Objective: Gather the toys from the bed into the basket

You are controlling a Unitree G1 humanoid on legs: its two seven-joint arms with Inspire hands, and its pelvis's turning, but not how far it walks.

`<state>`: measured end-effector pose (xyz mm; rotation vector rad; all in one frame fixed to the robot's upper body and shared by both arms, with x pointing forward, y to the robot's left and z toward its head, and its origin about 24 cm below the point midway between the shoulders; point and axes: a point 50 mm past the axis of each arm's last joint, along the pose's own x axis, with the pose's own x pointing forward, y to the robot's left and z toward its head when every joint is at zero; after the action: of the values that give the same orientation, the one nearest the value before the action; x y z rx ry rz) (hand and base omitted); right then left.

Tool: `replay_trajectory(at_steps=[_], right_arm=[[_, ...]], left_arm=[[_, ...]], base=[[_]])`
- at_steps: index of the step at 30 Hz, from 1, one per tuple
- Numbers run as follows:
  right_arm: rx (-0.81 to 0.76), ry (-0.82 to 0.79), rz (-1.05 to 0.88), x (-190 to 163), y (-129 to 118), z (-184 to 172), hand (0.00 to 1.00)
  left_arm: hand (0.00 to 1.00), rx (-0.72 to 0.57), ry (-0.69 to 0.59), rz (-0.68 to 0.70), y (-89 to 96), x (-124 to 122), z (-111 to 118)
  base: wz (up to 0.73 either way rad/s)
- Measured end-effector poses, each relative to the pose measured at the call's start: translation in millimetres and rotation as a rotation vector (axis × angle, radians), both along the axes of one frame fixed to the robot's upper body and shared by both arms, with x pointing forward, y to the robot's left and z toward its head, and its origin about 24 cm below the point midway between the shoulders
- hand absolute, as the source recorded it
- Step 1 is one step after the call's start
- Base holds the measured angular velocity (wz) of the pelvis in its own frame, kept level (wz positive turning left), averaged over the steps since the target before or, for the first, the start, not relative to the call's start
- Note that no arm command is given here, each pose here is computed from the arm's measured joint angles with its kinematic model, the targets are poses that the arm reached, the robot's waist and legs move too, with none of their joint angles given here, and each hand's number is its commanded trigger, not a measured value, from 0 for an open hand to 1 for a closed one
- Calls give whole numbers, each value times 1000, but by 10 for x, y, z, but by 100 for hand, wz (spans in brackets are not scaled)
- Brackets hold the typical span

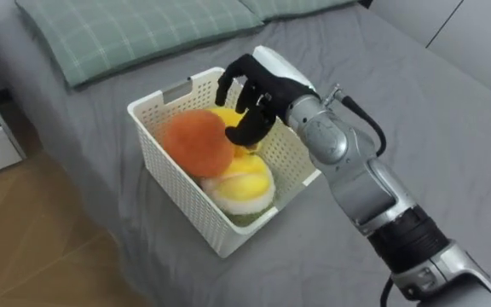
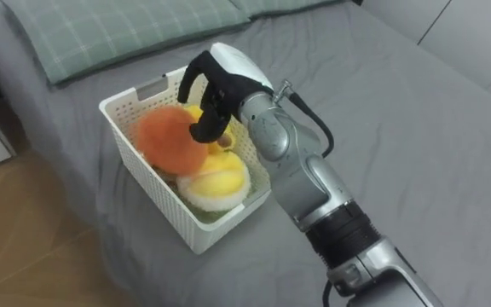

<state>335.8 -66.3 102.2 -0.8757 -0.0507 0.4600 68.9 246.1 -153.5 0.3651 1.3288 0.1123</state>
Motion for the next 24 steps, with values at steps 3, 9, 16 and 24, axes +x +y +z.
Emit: replay_trajectory(at_steps=[3,9,16,24], right_arm=[[1,3,-1,1,-3,-5,0],[35,34,-2,0,-49,-33,0],[91,35,-65,-14,-255,-113,0],[287,-32,-268,-148,-789,-166,0]], left_arm=[[0,2,1,1,8,-2,2],[0,3,-11,0,8,38,11],[0,30,-47,20,12,76,20],[0,12,-69,58,-53,40,-3]], base=[[-1],[-1],[-10],[-35]])
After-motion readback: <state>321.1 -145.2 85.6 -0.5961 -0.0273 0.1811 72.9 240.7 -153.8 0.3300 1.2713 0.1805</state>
